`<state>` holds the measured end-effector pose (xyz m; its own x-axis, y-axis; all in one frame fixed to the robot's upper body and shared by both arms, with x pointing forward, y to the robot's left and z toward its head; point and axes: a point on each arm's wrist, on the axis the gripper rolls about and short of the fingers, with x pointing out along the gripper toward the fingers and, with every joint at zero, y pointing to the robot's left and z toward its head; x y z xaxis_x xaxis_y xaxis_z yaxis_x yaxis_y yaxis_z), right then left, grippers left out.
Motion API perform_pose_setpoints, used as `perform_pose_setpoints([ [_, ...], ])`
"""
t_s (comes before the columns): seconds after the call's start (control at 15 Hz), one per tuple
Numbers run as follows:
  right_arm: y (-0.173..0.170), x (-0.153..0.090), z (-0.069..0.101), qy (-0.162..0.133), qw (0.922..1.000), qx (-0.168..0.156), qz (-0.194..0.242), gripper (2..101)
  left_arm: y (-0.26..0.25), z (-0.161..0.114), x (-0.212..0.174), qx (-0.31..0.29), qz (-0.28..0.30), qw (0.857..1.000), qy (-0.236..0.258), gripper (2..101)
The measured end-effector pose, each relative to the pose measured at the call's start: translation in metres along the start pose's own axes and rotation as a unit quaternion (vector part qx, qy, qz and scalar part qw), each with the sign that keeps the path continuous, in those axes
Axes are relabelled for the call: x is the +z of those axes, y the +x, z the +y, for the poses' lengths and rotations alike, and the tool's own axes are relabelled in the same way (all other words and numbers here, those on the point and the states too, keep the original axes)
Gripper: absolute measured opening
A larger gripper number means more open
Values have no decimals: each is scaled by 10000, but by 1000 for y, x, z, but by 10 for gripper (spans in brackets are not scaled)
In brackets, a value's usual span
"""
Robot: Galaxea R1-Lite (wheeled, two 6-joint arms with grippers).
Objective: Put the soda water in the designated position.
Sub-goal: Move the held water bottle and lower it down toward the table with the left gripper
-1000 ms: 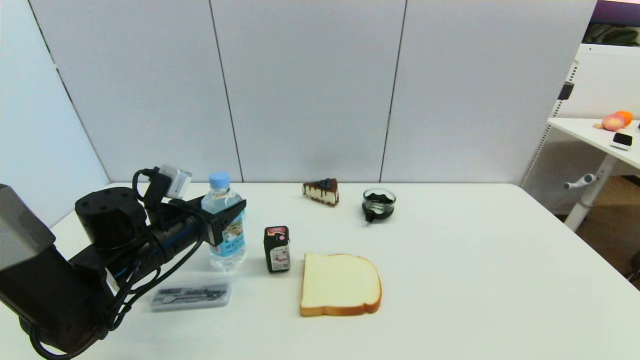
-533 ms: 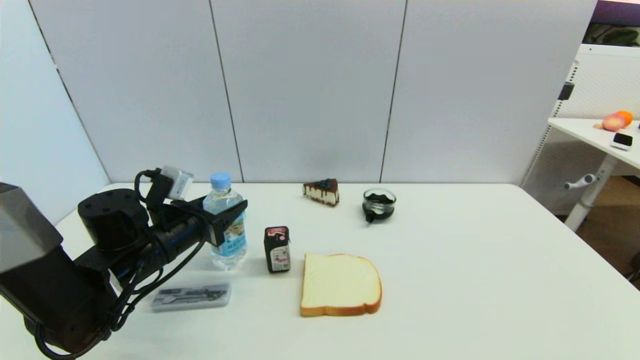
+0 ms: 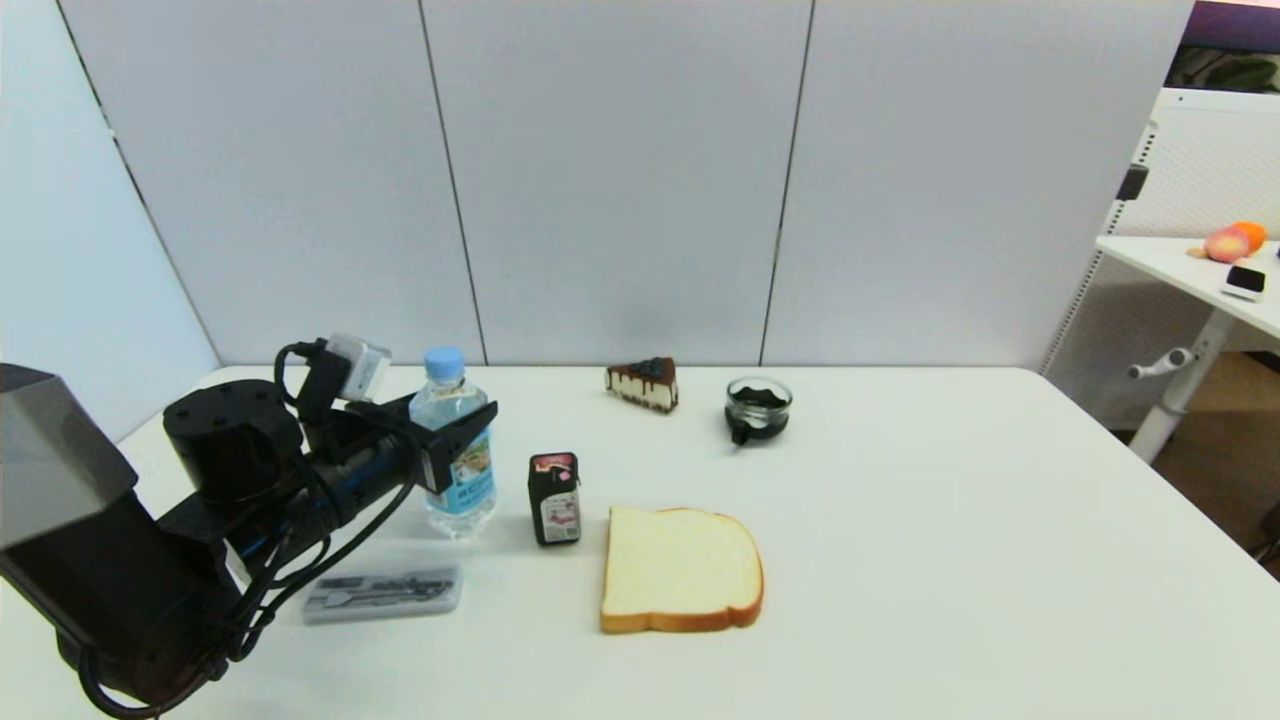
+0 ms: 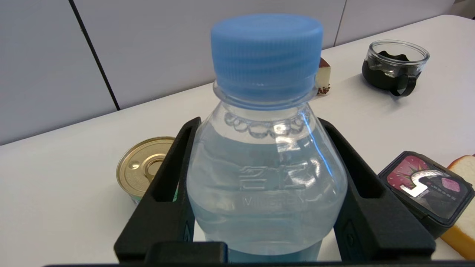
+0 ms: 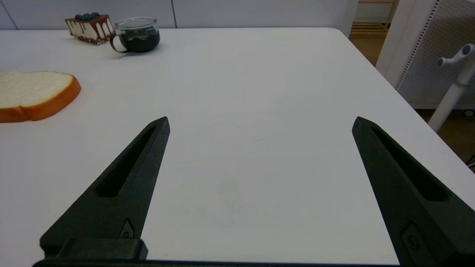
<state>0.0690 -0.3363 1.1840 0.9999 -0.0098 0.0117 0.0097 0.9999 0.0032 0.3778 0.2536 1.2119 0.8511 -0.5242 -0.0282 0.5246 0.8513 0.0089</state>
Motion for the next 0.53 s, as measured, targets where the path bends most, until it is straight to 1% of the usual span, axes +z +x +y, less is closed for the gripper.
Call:
perform_pose_setpoints([
  [0.07, 0, 0, 0, 0, 10000, 0, 0, 974, 0, 0, 0, 4, 11, 10000, -3, 558],
  [0.13, 0, 0, 0, -2, 10000, 2, 0, 974, 0, 0, 0, 39, 12, 10000, -3, 578],
  [0.33, 0, 0, 0, 0, 10000, 2, -2, 974, 0, -1, 1, 52, -16, 10000, 9, 707],
  [0.53, 0, 0, 0, 0, 10000, 0, -2, 974, -2, -2, 2, 48, -20, 10000, 10, 793],
])
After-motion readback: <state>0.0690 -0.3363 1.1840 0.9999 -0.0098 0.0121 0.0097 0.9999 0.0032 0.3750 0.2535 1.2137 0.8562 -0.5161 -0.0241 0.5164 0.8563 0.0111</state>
